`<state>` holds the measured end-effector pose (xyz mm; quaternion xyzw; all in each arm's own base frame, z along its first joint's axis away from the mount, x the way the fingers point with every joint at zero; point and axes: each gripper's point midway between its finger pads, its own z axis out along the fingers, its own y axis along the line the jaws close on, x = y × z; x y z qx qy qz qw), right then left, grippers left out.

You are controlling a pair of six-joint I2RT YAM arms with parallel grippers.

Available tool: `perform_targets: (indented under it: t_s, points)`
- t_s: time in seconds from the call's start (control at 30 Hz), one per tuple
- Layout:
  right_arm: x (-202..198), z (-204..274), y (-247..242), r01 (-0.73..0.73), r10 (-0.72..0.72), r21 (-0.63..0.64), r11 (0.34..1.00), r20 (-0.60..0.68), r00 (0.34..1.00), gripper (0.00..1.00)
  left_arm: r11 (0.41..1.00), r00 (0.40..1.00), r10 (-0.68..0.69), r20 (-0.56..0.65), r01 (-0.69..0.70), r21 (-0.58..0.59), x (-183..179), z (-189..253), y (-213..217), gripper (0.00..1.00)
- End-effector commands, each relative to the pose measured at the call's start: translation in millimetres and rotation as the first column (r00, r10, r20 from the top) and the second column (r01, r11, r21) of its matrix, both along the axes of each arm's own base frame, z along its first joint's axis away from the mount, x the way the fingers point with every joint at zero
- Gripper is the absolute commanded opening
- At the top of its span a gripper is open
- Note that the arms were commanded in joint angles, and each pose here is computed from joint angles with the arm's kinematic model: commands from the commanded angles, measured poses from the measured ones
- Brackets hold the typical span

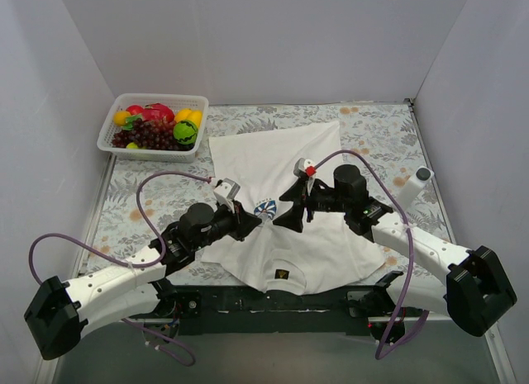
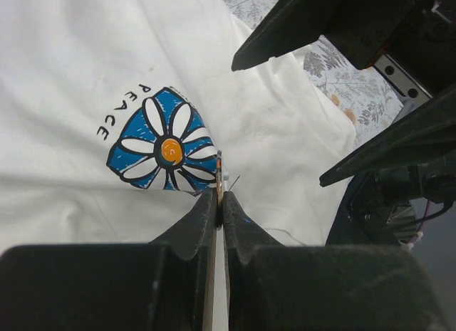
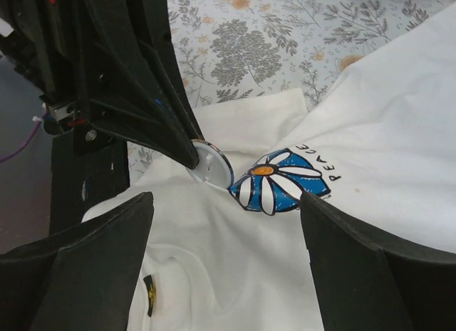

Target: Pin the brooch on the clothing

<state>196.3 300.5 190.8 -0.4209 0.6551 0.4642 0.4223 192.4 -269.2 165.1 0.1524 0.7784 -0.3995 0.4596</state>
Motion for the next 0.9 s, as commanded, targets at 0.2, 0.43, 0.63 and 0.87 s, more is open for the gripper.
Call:
perform_targets:
  t_s: [0.2, 0.43, 0.63, 0.87]
  points:
    - [-36, 34, 9, -0.283, 0.262, 0.104, 0.953, 0.182, 0.948, 0.90, 0.988, 0.975, -0.117, 0.188, 0.134, -0.079, -20, 40, 0, 0.00]
    - [-50, 44, 10, -0.366, 0.336, 0.140, 0.920, 0.195, 0.921, 0.90, 0.978, 0.960, -0.152, 0.235, 0.181, -0.107, -28, 43, -1, 0.00]
    - [-57, 40, 12, -0.422, 0.398, 0.159, 0.893, 0.161, 0.903, 0.88, 0.975, 0.953, -0.135, 0.272, 0.177, -0.137, -28, 49, 2, 0.00]
    - [-56, 31, 13, -0.404, 0.387, 0.163, 0.900, 0.130, 0.913, 0.83, 0.964, 0.940, -0.153, 0.305, 0.210, -0.164, -35, 54, 1, 0.00]
